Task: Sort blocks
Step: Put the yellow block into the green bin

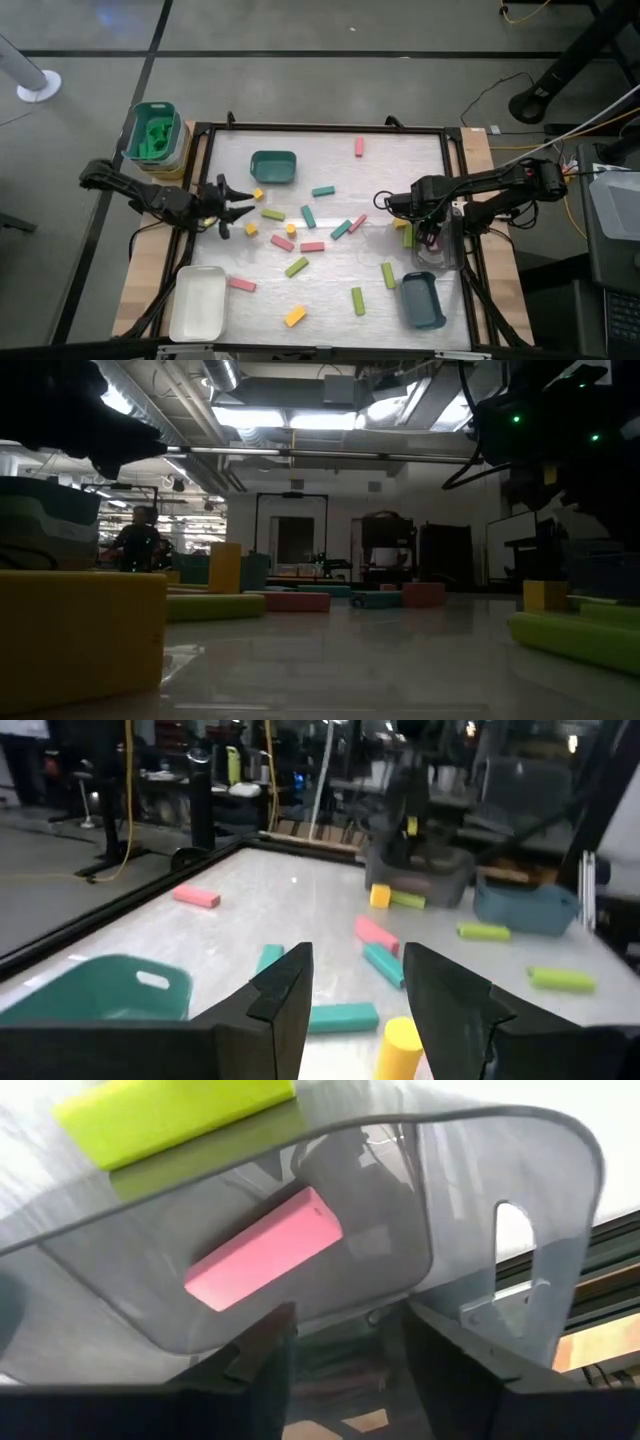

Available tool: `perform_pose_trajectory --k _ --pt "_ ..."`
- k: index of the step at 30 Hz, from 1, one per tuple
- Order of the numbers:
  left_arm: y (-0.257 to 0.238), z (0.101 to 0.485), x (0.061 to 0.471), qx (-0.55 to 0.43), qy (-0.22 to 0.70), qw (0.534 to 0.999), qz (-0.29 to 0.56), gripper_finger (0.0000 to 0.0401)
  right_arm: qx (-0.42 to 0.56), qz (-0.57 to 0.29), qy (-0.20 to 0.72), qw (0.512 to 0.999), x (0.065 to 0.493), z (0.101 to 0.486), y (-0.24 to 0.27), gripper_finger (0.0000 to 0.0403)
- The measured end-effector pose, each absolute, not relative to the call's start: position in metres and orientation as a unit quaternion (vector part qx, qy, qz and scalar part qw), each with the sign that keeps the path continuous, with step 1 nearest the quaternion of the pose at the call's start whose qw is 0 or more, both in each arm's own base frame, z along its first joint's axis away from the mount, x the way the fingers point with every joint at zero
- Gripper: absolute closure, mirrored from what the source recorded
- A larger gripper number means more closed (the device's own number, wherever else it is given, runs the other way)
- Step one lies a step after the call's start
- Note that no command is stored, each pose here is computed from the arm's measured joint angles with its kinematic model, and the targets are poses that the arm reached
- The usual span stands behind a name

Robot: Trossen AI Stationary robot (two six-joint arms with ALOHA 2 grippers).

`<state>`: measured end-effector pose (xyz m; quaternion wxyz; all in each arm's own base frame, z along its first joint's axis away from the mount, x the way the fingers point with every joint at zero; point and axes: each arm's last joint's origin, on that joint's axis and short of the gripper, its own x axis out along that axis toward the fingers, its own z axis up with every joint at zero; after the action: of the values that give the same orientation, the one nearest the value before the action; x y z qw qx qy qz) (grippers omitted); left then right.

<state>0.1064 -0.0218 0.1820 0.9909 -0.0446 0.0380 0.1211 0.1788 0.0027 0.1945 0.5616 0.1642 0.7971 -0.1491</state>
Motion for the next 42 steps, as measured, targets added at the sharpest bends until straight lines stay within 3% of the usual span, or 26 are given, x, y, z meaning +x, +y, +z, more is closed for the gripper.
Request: perform_pose_trajectory --k 3,8,17,23,28,37,42 --pt "-0.025 0.177 0.113 -0.016 0.076 0.991 0.109 0.0253 0.165 -0.148 0.798 0.561 0.179 0.195 0.003 0.0217" --pt "-0.031 0.184 0.124 -0.049 0.149 0.984 0.087 0.0253 0.166 -0.149 0.798 0.56 0.179 0.194 0.003 0.0217" --pt "-0.042 0.23 0.149 -0.01 0.321 0.943 0.087 0.0253 0.166 -0.149 0.797 0.561 0.179 0.194 0.003 0.0217" --pt "-0.047 0.241 0.165 -0.042 0.328 0.938 0.102 0.0253 0.167 -0.149 0.796 0.563 0.179 0.194 0.003 0.0217" --pt "-0.048 0.233 0.168 -0.124 0.347 0.918 0.147 0.025 0.168 -0.148 0.792 0.568 0.181 0.194 0.003 0.0217" --pt "-0.048 0.204 0.174 -0.201 0.419 0.85 0.248 0.0185 0.168 -0.148 0.791 0.569 0.181 0.194 0.003 0.0217" --pt "-0.051 0.191 0.18 -0.197 0.464 0.831 0.235 0.0159 0.164 -0.15 0.791 0.57 0.181 0.194 0.003 0.0217"
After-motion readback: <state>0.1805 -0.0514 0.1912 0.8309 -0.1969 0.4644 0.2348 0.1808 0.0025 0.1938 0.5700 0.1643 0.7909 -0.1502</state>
